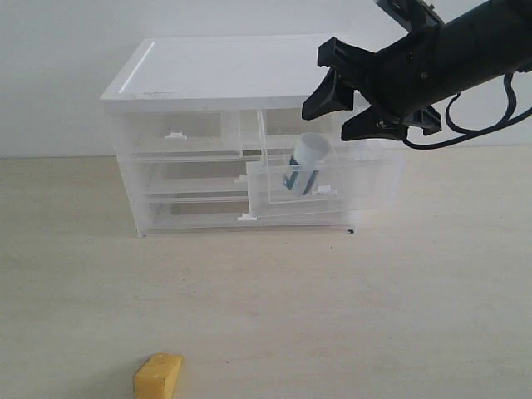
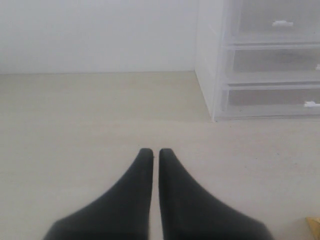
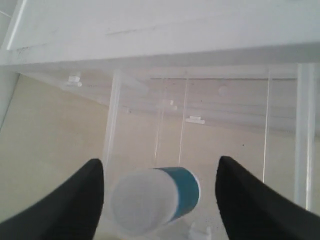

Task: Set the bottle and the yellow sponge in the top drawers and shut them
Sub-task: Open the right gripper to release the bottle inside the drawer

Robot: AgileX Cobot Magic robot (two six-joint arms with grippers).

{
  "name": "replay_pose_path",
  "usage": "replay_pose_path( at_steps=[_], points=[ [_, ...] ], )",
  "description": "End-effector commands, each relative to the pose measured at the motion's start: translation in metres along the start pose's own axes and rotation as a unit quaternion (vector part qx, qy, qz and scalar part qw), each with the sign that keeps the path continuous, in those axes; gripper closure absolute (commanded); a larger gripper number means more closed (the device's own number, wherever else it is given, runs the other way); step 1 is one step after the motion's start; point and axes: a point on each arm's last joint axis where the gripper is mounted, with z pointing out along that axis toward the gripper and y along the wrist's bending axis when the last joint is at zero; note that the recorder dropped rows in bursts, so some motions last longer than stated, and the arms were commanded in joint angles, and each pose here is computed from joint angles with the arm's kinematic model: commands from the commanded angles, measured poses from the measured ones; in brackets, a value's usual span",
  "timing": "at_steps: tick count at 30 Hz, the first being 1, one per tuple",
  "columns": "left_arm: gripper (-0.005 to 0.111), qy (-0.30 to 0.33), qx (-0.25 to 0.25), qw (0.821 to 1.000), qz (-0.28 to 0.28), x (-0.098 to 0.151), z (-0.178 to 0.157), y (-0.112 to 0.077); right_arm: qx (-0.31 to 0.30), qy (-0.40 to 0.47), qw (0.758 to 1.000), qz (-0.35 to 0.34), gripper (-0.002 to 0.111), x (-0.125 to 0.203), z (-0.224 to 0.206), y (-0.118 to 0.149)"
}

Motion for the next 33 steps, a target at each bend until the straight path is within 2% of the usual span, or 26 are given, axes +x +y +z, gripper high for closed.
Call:
replay_pose_path(
  at_steps=[1,5,8,11,13,14,18,21,29,33],
  points=[
    [0.103,0.000,-0.001,1.000,0.002,0.001,0.000,0.000,0.009,-0.014,1.000,-0.014,0.049,-0.004,-0.003,-0.002],
    [0.103,0.000,-0.001,1.000,0.002,0.001,0.000,0.000,0.010,-0.027,0.999,-0.041,0.049,-0.006,-0.008,0.001],
    [0.103,0.000,-0.001,1.000,0.002,0.001,0.000,0.000,-0.003,-0.024,0.994,-0.107,0.053,-0.005,-0.016,0.010],
    [0.103,0.000,-0.001,1.000,0.002,0.001,0.000,0.000,-0.030,0.011,0.980,-0.198,0.077,0.005,-0.020,0.022],
    [0.103,0.000,-0.001,1.000,0.002,0.001,0.000,0.000,-0.051,0.034,0.963,-0.262,0.101,0.013,-0.018,0.030],
    [0.103,0.000,-0.001,1.000,0.002,0.001,0.000,0.000,-0.059,0.039,0.957,-0.282,0.108,0.015,-0.016,0.033],
    [0.103,0.000,-0.001,1.000,0.002,0.001,0.000,0.000,-0.083,0.050,0.932,-0.349,0.108,0.028,-0.006,0.053],
    [0.103,0.000,-0.001,1.000,0.002,0.001,0.000,0.000,-0.071,0.038,0.927,-0.366,0.108,0.028,-0.002,0.058],
    [0.103,0.000,-0.001,1.000,0.002,0.001,0.000,0.000,-0.017,-0.001,0.929,-0.370,0.108,0.018,0.000,0.051],
    [0.103,0.000,-0.001,1.000,0.002,0.001,0.000,0.000,0.016,0.022,0.926,-0.376,0.108,0.019,0.007,0.040]
  ],
)
